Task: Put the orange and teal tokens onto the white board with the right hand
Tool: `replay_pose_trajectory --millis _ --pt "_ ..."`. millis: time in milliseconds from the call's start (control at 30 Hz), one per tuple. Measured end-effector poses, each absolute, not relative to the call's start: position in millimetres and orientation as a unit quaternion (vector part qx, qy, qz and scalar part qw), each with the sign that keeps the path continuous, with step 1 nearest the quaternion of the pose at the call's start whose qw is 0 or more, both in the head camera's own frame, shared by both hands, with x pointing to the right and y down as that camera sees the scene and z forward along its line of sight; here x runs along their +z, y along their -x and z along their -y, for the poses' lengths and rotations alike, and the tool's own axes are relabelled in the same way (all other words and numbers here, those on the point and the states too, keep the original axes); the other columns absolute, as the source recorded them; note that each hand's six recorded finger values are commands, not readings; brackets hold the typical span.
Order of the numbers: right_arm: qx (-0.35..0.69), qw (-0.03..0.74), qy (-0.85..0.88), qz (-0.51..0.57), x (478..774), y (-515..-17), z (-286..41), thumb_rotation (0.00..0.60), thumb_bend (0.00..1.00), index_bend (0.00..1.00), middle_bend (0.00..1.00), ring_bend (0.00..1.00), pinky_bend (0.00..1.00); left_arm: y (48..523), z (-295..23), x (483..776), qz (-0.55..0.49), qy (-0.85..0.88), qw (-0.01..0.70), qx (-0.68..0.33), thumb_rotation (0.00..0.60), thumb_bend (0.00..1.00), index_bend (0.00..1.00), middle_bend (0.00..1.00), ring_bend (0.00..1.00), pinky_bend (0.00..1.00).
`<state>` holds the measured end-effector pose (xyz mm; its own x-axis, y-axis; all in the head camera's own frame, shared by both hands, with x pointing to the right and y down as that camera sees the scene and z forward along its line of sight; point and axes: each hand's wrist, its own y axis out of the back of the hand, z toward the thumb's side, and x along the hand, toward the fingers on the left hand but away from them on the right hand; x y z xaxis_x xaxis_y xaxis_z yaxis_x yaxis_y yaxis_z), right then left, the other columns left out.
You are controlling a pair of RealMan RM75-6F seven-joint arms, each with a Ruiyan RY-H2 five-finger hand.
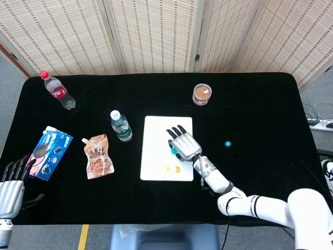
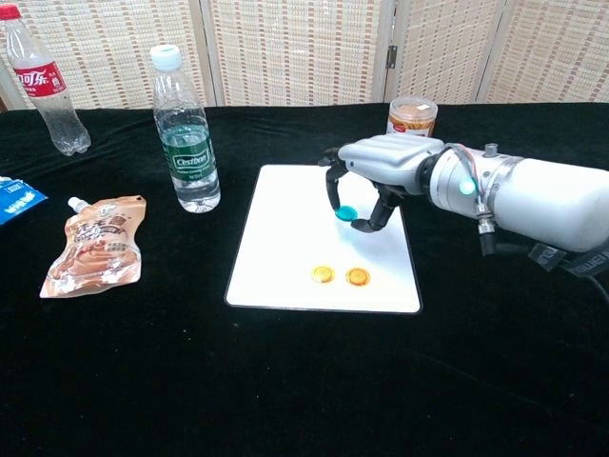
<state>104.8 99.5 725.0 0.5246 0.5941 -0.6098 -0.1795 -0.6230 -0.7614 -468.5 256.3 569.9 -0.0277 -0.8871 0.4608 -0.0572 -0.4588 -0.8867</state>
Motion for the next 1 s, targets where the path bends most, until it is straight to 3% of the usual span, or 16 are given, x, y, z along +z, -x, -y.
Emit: replay_pose_trajectory --millis 367,433,567,633,733,833,1000 --pt "0.476 0.418 0.764 0.121 734 -85 -98 0.6 0.43 0.43 0.08 0.0 0.0 470 -257 572 -0.389 0.605 0.342 -0.605 0.6 0.17 0.12 0.03 0.02 0.0" --pt "0.478 0.42 0.763 0.118 736 -83 -99 0.6 0.43 0.37 0.08 0.0 0.0 471 -258 572 -0.389 0.604 0.342 -0.605 0.6 0.17 0.12 0.03 0.02 0.0" --pt "0.483 0.418 0.762 0.11 738 -86 -101 0.6 0.43 0.15 0.06 0.0 0.0 473 -258 573 -0.391 0.604 0.34 -0.606 0.6 0.17 0.12 0.03 0.02 0.0" --pt "0.488 0.415 0.76 0.11 739 -89 -100 0.6 0.43 0.1 0.06 0.0 0.0 474 -259 574 -0.391 0.603 0.338 -0.607 0.6 0.17 0.12 0.03 0.02 0.0" --pt "0.491 0.408 0.76 0.125 737 -96 -96 0.6 0.43 0.11 0.06 0.0 0.0 475 -258 573 -0.394 0.602 0.338 -0.607 0.6 0.17 0.12 0.03 0.02 0.0" --pt "0.496 0.401 0.755 0.151 731 -116 -88 0.6 0.43 0.17 0.07 0.0 0.0 477 -257 573 -0.397 0.601 0.338 -0.606 0.6 0.17 0.12 0.03 0.02 0.0" --pt "0.52 0.387 0.736 0.194 721 -176 -74 0.6 0.43 0.27 0.07 0.0 0.0 475 -254 573 -0.399 0.603 0.339 -0.602 0.6 0.17 0.12 0.03 0.02 0.0"
